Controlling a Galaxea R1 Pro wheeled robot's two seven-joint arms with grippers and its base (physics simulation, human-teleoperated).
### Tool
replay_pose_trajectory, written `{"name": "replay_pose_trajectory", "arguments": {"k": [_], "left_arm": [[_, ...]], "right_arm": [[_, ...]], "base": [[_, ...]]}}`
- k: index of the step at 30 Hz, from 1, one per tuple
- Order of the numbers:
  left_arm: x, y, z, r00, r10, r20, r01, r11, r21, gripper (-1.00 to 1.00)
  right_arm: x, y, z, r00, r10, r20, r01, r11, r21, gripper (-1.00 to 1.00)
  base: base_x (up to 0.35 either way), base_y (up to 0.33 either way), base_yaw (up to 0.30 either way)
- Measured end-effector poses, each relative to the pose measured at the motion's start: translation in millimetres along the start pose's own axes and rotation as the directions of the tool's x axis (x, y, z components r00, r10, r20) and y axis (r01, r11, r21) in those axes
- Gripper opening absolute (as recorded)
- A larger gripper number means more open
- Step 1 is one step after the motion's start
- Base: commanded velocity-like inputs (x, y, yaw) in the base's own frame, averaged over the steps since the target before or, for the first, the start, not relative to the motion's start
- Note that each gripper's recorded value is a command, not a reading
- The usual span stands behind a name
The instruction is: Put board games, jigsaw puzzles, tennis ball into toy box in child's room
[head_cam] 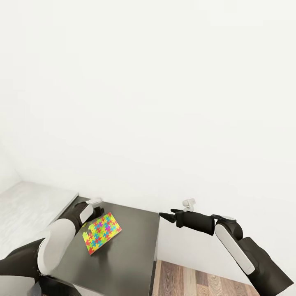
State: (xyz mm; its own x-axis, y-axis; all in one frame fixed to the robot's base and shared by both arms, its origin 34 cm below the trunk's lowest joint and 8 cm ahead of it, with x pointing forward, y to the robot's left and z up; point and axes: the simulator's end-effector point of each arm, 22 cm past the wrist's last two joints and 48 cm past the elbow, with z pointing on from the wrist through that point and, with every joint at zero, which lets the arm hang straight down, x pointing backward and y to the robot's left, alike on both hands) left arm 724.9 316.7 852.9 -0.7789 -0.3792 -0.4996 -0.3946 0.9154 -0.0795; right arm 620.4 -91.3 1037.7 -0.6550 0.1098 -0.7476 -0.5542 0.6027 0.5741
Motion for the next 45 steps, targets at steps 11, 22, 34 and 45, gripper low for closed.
{"name": "replay_pose_trajectory", "arguments": {"k": [11,22,34,45], "left_arm": [[-26,-2,-1.5,0.999,-0.007,0.042,0.007,1.0,0.001,1.0],[-37,0,1.2,0.998,-0.012,0.065,0.012,1.0,-0.004,1.0],[-32,0,9.2,0.998,-0.013,0.06,0.013,1.0,-0.009,1.0],[-24,1,17.1,0.999,-0.02,0.044,0.02,1.0,-0.011,1.0]], "right_arm": [[6,-6,2.5,1.0,0.013,-0.01,-0.013,1.0,0.003,1.0],[13,-14,5.3,0.999,0.032,-0.022,-0.031,0.999,0.011,1.0],[19,-20,8.1,0.998,0.046,-0.031,-0.046,0.999,0.015,1.0],[25,-25,11.0,0.997,0.06,-0.04,-0.059,0.998,0.019,1.0]], "base": [[0.0,0.0,0.0],[0.0,0.0,0.0],[0.0,0.0,0.0],[0.0,0.0,0.0]]}}
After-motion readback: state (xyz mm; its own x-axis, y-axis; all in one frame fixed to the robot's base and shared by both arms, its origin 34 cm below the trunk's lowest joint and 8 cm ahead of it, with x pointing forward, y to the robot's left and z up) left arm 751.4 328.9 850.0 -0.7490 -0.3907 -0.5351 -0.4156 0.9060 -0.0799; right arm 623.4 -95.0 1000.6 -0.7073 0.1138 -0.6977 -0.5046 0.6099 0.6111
